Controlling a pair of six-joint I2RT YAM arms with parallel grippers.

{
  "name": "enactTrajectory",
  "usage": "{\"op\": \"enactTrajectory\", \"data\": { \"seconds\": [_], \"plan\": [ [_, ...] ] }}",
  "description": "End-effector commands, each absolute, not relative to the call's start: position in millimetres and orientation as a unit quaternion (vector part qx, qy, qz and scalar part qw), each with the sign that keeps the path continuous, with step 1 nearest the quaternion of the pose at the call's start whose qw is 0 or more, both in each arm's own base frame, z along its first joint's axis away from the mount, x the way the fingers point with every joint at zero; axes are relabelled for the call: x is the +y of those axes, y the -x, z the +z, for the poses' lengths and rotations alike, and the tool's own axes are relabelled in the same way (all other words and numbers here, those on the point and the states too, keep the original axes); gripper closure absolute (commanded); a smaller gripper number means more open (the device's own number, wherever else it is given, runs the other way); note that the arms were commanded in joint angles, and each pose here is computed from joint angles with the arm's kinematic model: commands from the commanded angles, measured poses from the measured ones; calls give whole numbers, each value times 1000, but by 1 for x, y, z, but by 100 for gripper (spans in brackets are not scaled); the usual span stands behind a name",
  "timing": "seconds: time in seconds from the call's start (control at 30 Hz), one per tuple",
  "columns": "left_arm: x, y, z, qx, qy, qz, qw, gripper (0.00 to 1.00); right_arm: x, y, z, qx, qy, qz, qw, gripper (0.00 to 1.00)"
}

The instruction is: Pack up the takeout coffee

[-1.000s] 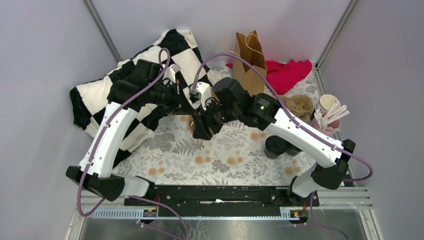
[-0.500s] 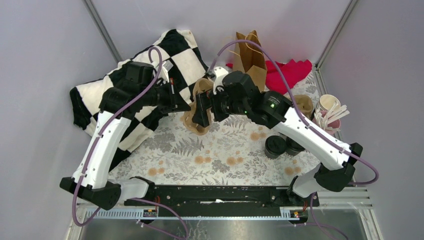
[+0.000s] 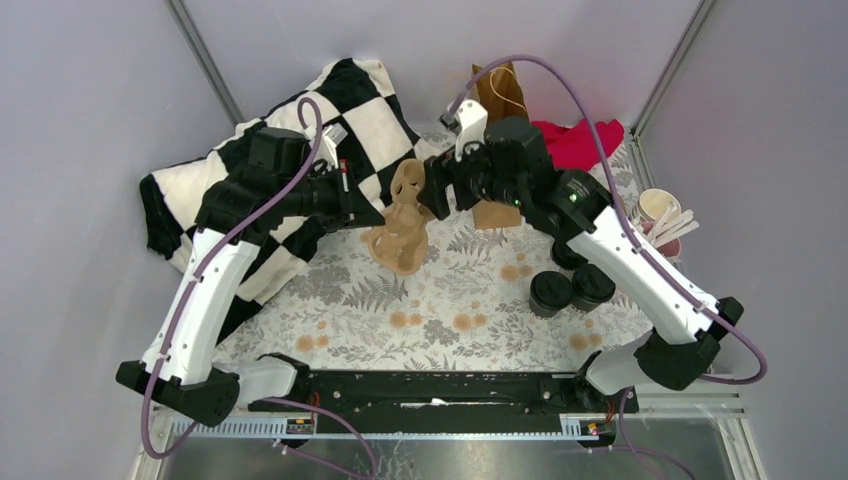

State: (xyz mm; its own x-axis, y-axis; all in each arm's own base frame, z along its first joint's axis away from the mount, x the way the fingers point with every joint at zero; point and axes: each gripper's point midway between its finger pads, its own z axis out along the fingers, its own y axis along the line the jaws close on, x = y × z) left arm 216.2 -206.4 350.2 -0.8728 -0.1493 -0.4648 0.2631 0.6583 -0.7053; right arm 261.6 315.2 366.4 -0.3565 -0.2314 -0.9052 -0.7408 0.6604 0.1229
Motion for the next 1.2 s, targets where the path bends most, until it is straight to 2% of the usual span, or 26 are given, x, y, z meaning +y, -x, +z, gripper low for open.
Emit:
{"op": "enactTrajectory", "data": {
  "seconds": [0.0, 0.1, 0.23, 0.37, 0.47, 0.53, 0.57, 0.87, 1.17],
  "plan": [
    [-209, -210, 370, 850, -46, -441, 285, 100, 326, -273, 386, 790, 240, 348, 445, 15],
    [-208, -213, 371, 846, -38, -442, 295, 100, 336, -270, 387, 814, 160, 392, 398, 1],
    [-202, -221, 369, 850, -20, -421, 317, 100, 344, -266, 380, 835, 33, 437, 332, 0],
    [-196, -229, 368, 853, -5, -403, 333, 100, 354, -259, 370, 834, -40, 479, 272, 0],
    [-194, -232, 368, 853, 0, -396, 339, 100, 362, -256, 368, 833, -43, 487, 259, 10],
    [-194, -233, 369, 852, 2, -397, 341, 100, 364, -256, 365, 838, -49, 478, 259, 31],
    [-194, -233, 370, 851, 2, -398, 342, 100, 363, -257, 363, 840, -57, 475, 257, 35],
    [-195, -233, 369, 851, 1, -400, 342, 100, 376, -263, 348, 852, -71, 455, 248, 40],
    [-195, -235, 370, 851, -2, -399, 342, 100, 368, -276, 331, 871, -86, 397, 276, 40]
  ]
}}
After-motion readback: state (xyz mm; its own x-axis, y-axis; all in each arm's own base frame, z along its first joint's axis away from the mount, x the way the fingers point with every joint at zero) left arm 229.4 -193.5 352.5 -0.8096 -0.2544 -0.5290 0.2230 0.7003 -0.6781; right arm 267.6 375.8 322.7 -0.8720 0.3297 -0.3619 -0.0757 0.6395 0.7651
